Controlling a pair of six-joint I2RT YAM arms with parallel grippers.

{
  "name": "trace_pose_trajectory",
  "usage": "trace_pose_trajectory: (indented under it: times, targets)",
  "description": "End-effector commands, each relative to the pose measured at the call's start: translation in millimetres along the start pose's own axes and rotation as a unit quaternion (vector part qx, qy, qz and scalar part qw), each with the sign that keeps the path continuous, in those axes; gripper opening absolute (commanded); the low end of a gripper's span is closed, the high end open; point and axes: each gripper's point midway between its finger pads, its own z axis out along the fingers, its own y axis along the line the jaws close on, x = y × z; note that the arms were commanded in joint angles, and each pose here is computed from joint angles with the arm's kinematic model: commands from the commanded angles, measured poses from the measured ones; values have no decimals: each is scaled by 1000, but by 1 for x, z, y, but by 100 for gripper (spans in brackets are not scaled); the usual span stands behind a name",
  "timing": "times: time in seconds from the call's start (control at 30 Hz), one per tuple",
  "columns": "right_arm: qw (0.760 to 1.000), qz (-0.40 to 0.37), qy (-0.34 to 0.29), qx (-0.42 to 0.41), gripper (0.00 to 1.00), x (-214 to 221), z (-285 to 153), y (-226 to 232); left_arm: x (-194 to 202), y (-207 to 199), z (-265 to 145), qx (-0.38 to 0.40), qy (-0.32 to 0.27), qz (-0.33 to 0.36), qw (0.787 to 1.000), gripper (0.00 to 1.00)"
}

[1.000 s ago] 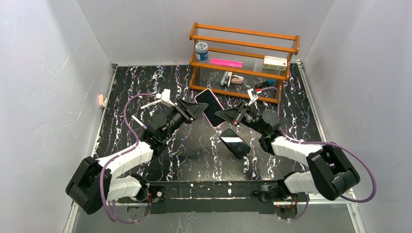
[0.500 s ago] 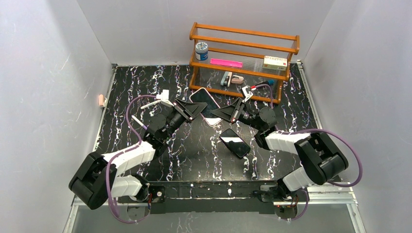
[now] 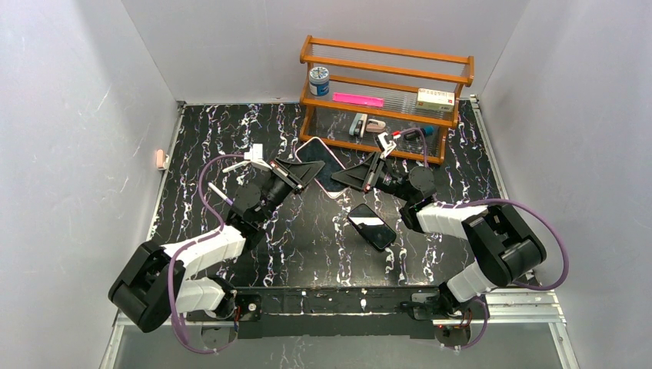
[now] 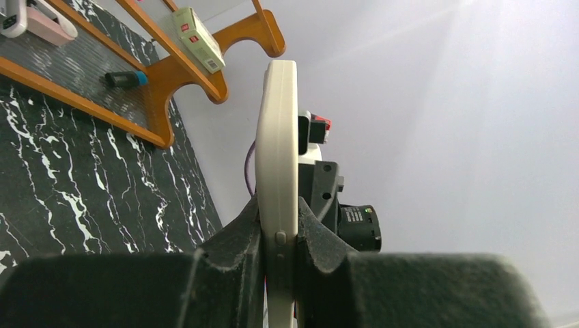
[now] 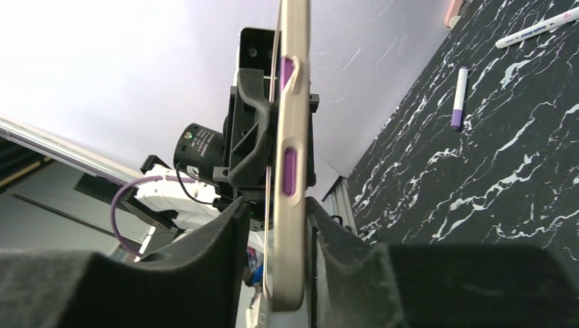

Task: Take the phone out of the phone case
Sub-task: Pick up the phone at the center of the board.

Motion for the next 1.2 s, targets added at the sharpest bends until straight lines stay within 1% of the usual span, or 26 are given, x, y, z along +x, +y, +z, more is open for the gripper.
trace_pose_trajectory:
  times: [0.0, 0.1, 0.17, 0.3, 0.5, 0.73, 0.87, 1.07, 1.17]
  targets:
    - [999, -49, 9, -13, 48, 4, -1, 12, -36, -22, -5, 24, -89, -23, 995, 0]
    - [998, -57, 0, -4, 59, 7, -7, 10, -47, -18, -7, 14, -119, -36, 992, 0]
    - [998, -63, -3, -4, 63, 8, -9, 12, -52, -17, -7, 11, -132, -43, 990, 0]
    - [997, -72, -2, -3, 65, 14, -8, 13, -56, -19, -3, 13, -140, -63, 988, 0]
    - [996, -85, 1, -14, 60, 27, 5, 16, -59, -23, -1, 17, -145, -87, 986, 0]
    - [995, -96, -16, -25, 49, 23, 12, 14, -55, -24, -1, 21, -135, -110, 985, 0]
    - [994, -102, -31, -30, 46, 20, 12, 14, -53, -26, -3, 24, -130, -115, 985, 0]
    - [991, -119, -36, -47, 46, 16, 14, 24, -52, -25, -4, 23, -127, -117, 985, 0]
    - [990, -126, -34, -47, 42, 16, 15, 25, -50, -25, -3, 23, -122, -121, 985, 0]
